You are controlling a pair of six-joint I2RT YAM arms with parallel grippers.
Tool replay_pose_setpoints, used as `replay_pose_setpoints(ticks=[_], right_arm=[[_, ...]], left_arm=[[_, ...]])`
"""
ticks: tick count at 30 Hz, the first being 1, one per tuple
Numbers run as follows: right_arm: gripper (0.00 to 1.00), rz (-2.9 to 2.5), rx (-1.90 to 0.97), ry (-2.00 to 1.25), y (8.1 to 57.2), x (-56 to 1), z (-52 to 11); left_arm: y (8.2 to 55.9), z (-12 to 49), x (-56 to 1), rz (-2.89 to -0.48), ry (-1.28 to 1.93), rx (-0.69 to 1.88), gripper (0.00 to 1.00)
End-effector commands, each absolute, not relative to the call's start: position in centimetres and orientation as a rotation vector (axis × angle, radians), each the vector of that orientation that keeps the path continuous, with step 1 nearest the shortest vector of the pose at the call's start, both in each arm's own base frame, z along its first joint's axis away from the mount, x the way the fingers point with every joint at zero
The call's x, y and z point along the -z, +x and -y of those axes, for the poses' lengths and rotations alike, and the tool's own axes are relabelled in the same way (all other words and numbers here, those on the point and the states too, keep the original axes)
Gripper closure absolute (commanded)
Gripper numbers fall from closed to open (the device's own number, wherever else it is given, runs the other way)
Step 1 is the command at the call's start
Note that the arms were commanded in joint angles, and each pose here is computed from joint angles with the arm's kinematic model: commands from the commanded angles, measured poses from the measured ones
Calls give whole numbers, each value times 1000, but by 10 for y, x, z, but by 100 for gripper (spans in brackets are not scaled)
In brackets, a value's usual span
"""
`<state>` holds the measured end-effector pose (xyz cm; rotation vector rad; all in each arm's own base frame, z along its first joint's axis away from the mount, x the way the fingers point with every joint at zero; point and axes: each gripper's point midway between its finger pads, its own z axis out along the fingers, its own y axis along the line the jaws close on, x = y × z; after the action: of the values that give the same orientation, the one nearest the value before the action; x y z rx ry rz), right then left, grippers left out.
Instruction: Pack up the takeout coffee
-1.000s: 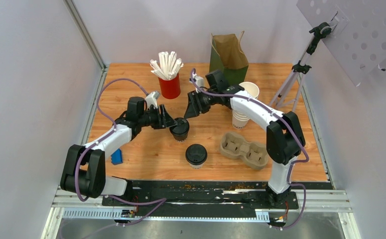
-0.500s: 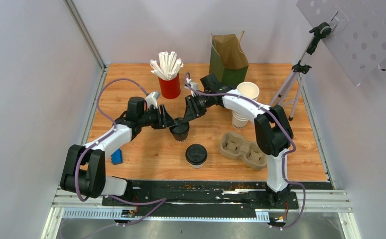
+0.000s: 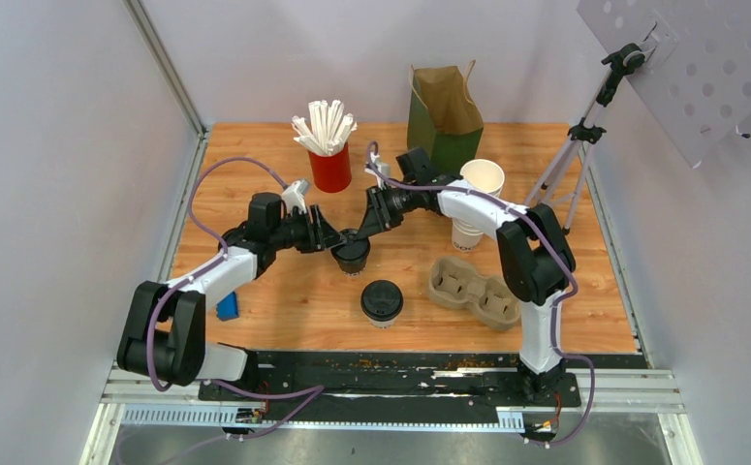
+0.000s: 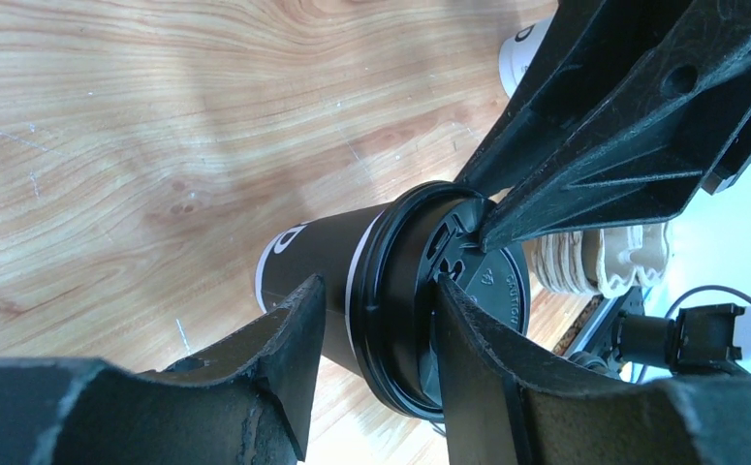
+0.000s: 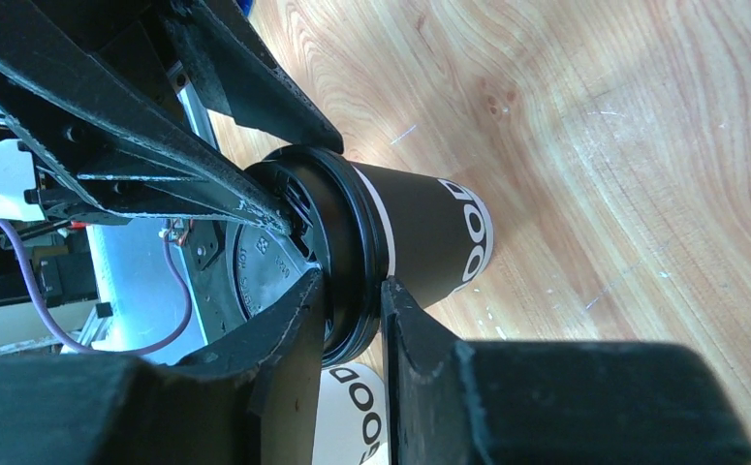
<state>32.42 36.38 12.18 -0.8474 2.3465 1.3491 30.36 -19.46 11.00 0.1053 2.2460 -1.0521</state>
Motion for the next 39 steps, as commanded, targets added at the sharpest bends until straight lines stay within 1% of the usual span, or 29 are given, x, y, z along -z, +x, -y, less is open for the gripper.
replay_pose_setpoints(ticks=[1, 4, 7, 12, 15, 18, 20, 23, 25, 27, 35, 37, 39], right_arm=[[75, -2512, -1171, -736, 323, -66, -337], [75, -2540, -1154, -704, 317, -54, -330], [75, -2534, -1153, -710, 316, -54, -329], [74, -2445, -1220, -766, 319, -80, -340], [68, -2385, -1249, -788, 325, -106, -348], [60, -2319, -1248, -796, 333, -134, -354], [53, -2292, -1239, -796, 337, -148, -355], [47, -2278, -1215, -797, 340, -160, -354], [47, -2281, -1198, -802, 339, -164, -352], [48, -2279, -1181, -808, 337, -167, -350], [54, -2273, -1094, -857, 322, -181, -355], [54, -2271, -1080, -871, 316, -184, -359], [54, -2264, -1065, -879, 311, -189, -363]], left_arm=[[268, 164, -33, -2521, -30, 833, 49], [259, 156, -19, -2552, -83, 786, 49], [251, 155, -14, -2562, -119, 796, 49], [252, 165, -34, -2507, -114, 875, 49], [254, 172, -48, -2477, -126, 933, 48], [261, 177, -63, -2413, -135, 975, 43], [263, 180, -71, -2392, -140, 1008, 42], [265, 183, -83, -2365, -152, 1036, 41], [267, 183, -88, -2351, -157, 1035, 40], [268, 183, -94, -2339, -162, 1037, 39], [266, 185, -113, -2291, -198, 1081, 36], [266, 185, -120, -2275, -196, 1086, 34], [265, 183, -126, -2267, -194, 1077, 28]])
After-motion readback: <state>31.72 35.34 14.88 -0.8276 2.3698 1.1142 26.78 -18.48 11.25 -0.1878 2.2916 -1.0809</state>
